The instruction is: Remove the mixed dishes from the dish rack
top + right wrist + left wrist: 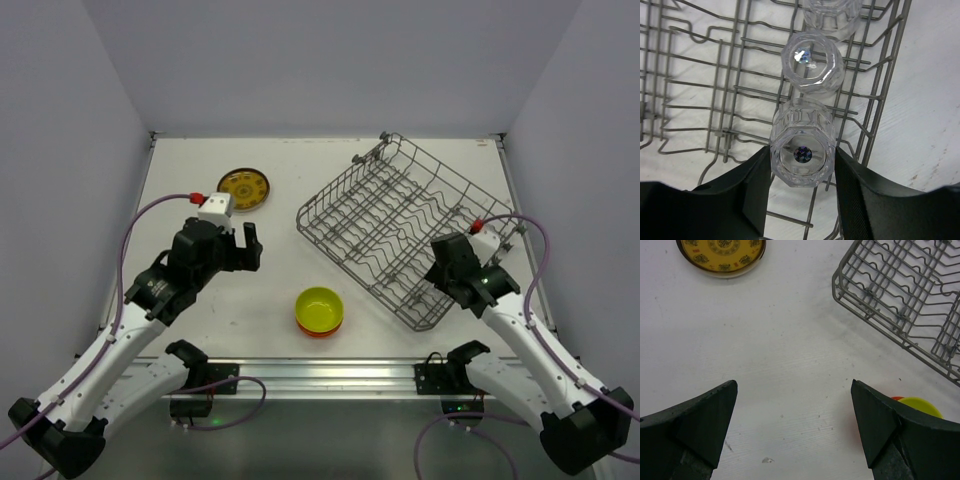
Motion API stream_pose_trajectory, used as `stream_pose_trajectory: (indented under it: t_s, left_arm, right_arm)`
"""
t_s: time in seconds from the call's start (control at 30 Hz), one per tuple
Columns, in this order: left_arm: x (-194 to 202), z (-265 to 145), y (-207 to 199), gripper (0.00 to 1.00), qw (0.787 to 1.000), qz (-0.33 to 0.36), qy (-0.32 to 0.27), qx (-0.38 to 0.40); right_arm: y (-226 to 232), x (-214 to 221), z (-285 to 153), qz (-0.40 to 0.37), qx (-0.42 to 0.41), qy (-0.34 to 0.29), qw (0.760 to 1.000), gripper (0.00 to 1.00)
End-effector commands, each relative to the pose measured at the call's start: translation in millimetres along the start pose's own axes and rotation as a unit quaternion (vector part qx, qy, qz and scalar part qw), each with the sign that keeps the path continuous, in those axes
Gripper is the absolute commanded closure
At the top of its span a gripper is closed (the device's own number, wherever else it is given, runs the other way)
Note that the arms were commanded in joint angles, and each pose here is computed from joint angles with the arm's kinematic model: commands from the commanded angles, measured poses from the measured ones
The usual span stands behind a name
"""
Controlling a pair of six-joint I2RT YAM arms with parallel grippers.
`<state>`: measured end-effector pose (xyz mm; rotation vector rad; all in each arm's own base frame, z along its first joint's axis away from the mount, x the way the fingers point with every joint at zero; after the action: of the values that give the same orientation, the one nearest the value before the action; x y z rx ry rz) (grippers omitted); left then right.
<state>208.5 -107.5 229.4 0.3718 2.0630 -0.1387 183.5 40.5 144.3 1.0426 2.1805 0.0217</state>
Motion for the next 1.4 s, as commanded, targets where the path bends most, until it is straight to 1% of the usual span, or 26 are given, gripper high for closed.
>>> stream_pose_trajectory:
  t_s: [0.0,0.13,0.2,0.23,0.33,0.37,0.4,0.43,0.5,0.53,0.57,0.63,0.67,0.73,0.77,0.83,0.87,0.93,0.97,1.03,1.07,1.13,1.23,1.27,1.33,1.37]
  left_arm:
    - [-12.4,-4.2,2.8,0.00,1.000,0.007,-0.028,-0.008]
    - [-21.2,-9.8,0.8,0.00,0.999,-0.001,-0.046,0.003]
    - [-25.5,-12.6,-7.1,0.00,0.998,-0.014,-0.056,0.031]
    - [-32.0,-14.2,-12.1,0.00,0.996,-0.022,-0.072,0.048]
    - [-50.5,-20.2,-41.1,0.00,0.981,-0.046,-0.113,0.150]
    - [-53.6,-26.3,-58.2,0.00,0.968,-0.058,-0.117,0.213]
    - [-58.7,-29.1,-67.8,0.00,0.958,-0.065,-0.126,0.248]
    - [-67.4,-35.3,-86.0,0.00,0.934,-0.075,-0.144,0.319]
    - [-72.3,-40.1,-103.3,0.00,0.903,-0.081,-0.157,0.390]
    - [-81.3,-38.2,-112.1,0.00,0.882,-0.079,-0.188,0.426]
    - [-79.0,-46.5,-122.0,0.00,0.857,-0.089,-0.175,0.477]
    - [-85.8,-48.9,-130.4,0.00,0.828,-0.090,-0.201,0.516]
    - [-85.8,-52.4,-133.2,0.00,0.816,-0.101,-0.196,0.534]
    - [-89.7,-52.9,-137.0,0.00,0.804,-0.098,-0.213,0.546]
    - [-89.6,-51.3,-138.0,0.00,0.802,-0.100,-0.211,0.549]
    - [-92.2,-47.7,-140.4,0.00,0.797,-0.101,-0.214,0.556]
    - [-92.5,-48.2,-141.9,0.00,0.792,-0.109,-0.210,0.563]
    - [-95.8,-48.0,-144.1,0.01,0.781,-0.111,-0.223,0.573]
    - [-97.3,-48.8,-144.7,0.02,0.777,-0.117,-0.221,0.578]
    - [-101.7,-47.9,-145.8,0.07,0.770,-0.119,-0.233,0.582]
    - [-103.6,-46.0,-145.6,0.12,0.771,-0.125,-0.235,0.578]
    - [-107.3,-43.6,-146.2,0.18,0.772,-0.126,-0.236,0.577]
    - [-111.6,-46.4,-146.2,0.40,0.768,-0.124,-0.244,0.579]
    - [-113.1,-47.8,-145.7,0.55,0.768,-0.124,-0.247,0.578]
    - [-114.0,-49.8,-145.1,0.70,0.767,-0.123,-0.251,0.577]
    - [-114.2,-50.0,-144.8,0.84,0.768,-0.123,-0.252,0.576]
  right_arm:
    - [16.1,-20.0,-23.6,0.019,-0.052,-0.015,0.998,0.69]
    - [31.4,-29.3,-48.8,0.020,-0.135,-0.008,0.991,0.69]
    - [45.9,-33.3,-59.3,0.017,-0.193,-0.009,0.981,0.69]
    - [52.9,-28.9,-68.6,0.013,-0.234,0.011,0.972,0.68]
    - [80.9,-28.1,-86.6,0.000,-0.335,0.028,0.942,0.68]
    - [96.1,-26.1,-99.4,-0.004,-0.389,0.046,0.920,0.68]
    - [103.7,-25.4,-105.2,-0.010,-0.416,0.051,0.908,0.68]
    - [117.4,-21.2,-118.5,-0.019,-0.471,0.072,0.879,0.68]
    - [129.7,-19.7,-131.1,-0.025,-0.519,0.084,0.850,0.68]
    - [134.4,-18.1,-135.2,-0.025,-0.536,0.092,0.838,0.68]
    - [143.9,-19.5,-145.7,-0.031,-0.571,0.096,0.815,0.68]
    - [155.6,-24.2,-160.0,-0.033,-0.615,0.091,0.782,0.68]
    - [159.8,-22.2,-167.0,-0.043,-0.637,0.100,0.763,0.69]
    - [164.7,-20.7,-173.3,-0.042,-0.663,0.106,0.740,0.69]
    - [169.4,-26.2,-183.7,-0.043,-0.690,0.092,0.717,0.70]
    - [173.7,-21.0,-187.2,-0.053,-0.708,0.110,0.695,0.70]
    - [176.9,-23.7,-193.8,-0.057,-0.727,0.102,0.676,0.70]
    - [181.8,-16.9,-191.1,-0.064,-0.736,0.124,0.662,0.70]
    - [184.5,-18.2,-195.0,-0.066,-0.750,0.119,0.647,0.70]
    - [187.4,-9.2,-190.8,-0.065,-0.756,0.154,0.633,0.70]
    - [188.5,-10.1,-196.0,-0.068,-0.771,0.149,0.615,0.70]
    - [189.3,-3.2,-192.6,-0.068,-0.775,0.175,0.604,0.70]
    - [191.8,-0.8,-190.6,-0.071,-0.780,0.181,0.595,0.70]
    - [192.1,-0.2,-189.6,-0.071,-0.780,0.183,0.594,0.70]
    - [192.3,1.3,-188.1,-0.070,-0.780,0.184,0.594,0.70]
    - [192.4,1.6,-187.0,-0.070,-0.780,0.185,0.594,0.70]
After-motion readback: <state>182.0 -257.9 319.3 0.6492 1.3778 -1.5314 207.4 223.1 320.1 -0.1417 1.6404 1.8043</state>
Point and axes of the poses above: each gripper's point midway between its finger pads, its own z axis out along the fingers, its own y axis along the line the jaws close on, x = y × z, the point moved 4 cm from there along -z, back along the fingers, and after that the axes turned 15 degrees about z, right-handed, at the moved point
